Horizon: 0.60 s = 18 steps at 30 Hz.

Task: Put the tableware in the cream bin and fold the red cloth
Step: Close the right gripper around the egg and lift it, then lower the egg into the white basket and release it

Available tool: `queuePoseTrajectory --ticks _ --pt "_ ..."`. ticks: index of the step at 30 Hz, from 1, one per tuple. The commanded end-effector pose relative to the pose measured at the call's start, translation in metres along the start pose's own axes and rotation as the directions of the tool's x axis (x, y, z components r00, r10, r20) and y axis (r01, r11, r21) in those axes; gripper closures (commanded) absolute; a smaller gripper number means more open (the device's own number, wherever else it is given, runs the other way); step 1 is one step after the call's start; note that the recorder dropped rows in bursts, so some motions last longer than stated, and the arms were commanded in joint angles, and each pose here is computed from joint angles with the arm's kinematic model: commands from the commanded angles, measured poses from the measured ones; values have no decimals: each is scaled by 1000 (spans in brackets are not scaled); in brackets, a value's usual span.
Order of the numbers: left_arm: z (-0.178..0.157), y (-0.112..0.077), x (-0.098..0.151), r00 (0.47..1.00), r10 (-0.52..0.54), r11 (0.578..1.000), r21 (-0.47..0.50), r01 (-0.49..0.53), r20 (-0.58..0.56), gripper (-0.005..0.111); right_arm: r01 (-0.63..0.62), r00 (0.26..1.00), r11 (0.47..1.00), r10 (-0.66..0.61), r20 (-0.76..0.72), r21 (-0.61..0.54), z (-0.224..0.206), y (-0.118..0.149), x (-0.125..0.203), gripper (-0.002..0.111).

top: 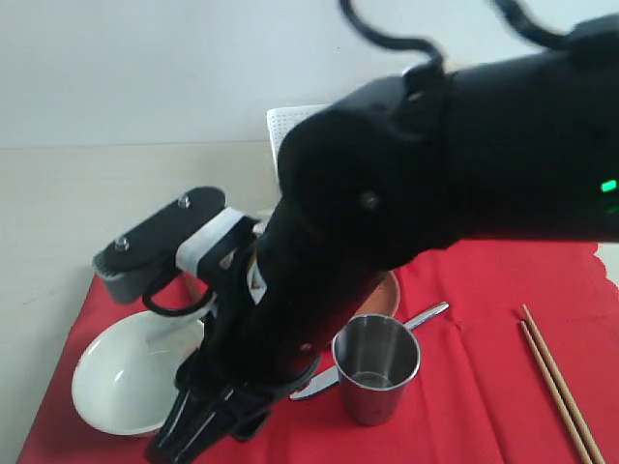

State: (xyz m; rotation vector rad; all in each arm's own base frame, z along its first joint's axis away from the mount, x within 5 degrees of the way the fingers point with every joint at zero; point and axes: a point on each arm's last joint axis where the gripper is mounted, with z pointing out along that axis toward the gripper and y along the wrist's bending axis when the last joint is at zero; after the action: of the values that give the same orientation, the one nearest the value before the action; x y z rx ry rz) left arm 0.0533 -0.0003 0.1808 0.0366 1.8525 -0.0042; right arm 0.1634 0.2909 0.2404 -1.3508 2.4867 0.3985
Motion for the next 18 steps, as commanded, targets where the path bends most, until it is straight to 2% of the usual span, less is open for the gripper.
queuePoseTrajectory --ticks 1,6,7,9,13,18 --pt "0 0 0 1000 0 1000 -2 0 11 107 50 991 996 -58 123 68 -46 -2 2 108" --pt "0 0 0 1000 0 1000 -2 0 11 107 28 936 971 -109 333 239 -99 -14 2 108" --pt "0 0 0 1000 0 1000 -2 0 11 107 -24 905 957 -102 414 289 -116 -21 1 108" --pt "0 0 0 1000 0 1000 -2 0 11 107 -96 881 943 -69 468 319 -134 -34 -5 108" --pt "0 0 0 1000 0 1000 -2 0 11 107 -207 862 912 -1 508 354 -144 -69 -20 108" --pt "0 0 0 1000 0 1000 -2 0 11 107 -303 881 870 101 462 388 -119 -122 -38 108"
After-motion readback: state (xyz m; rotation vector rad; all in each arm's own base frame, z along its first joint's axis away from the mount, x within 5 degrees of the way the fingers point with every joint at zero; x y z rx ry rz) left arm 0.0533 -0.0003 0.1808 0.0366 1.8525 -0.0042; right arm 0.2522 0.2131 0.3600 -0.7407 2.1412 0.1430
